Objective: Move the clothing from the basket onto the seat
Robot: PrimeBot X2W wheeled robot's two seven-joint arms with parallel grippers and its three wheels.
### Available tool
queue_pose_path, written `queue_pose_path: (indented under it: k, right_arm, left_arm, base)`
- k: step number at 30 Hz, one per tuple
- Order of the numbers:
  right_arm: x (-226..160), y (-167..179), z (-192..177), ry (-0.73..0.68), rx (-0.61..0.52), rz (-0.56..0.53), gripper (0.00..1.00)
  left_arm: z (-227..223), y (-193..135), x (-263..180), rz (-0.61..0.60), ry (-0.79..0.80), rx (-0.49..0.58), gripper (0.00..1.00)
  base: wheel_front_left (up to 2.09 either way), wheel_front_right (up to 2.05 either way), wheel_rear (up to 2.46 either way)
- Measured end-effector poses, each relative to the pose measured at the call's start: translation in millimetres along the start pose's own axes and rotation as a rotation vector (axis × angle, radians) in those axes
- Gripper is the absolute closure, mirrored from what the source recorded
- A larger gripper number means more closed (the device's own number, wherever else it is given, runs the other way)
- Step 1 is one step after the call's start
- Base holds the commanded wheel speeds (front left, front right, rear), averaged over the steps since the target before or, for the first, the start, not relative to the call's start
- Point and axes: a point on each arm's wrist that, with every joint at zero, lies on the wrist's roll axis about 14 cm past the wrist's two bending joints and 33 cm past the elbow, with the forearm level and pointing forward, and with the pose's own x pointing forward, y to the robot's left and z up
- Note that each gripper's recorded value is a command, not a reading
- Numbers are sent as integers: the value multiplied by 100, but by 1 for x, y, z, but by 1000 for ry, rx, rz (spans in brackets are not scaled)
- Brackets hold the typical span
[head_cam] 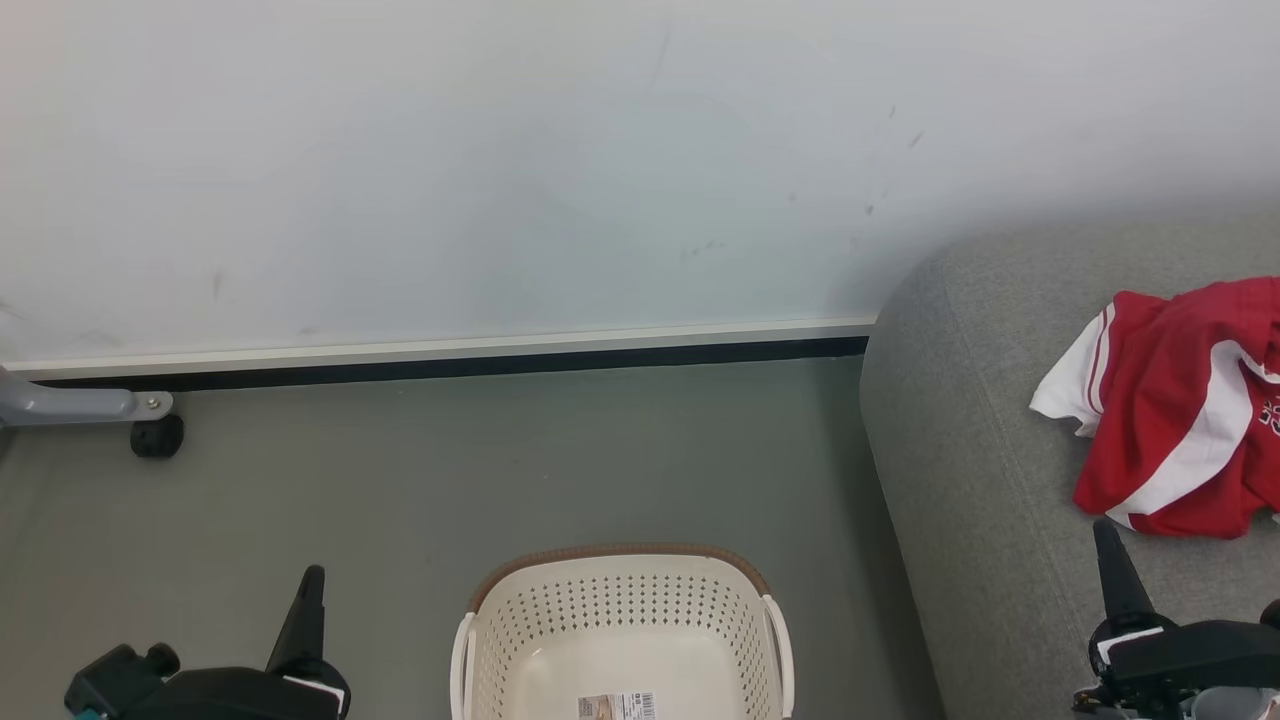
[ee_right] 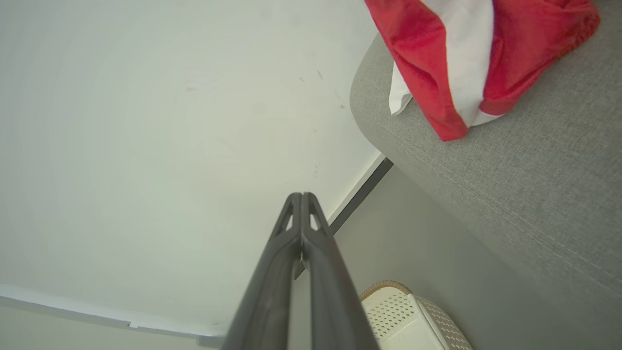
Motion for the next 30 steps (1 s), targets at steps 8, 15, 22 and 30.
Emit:
queue_pose_path:
  k: [8,15,22,30]
  right_arm:
    - [0,-4,0,-3,122,-9,100]
    - [0,-7,0,-9,240,-12,100]
    - [0,-10,1,-20,341,-11,100]
    - [0,-11,3,-39,459,-1,100]
  left_arm:
    - [2,-1,1,-9,0,-106,100]
    - [4,-3,2,-26,-3,-209,100]
    - [8,-6,3,-46,-12,-305,100]
    - [11,-8,3,-69,-19,-412,100]
  base:
    - [0,0,0]
    - [0,0,0]
    - [0,0,0]
    - [0,0,0]
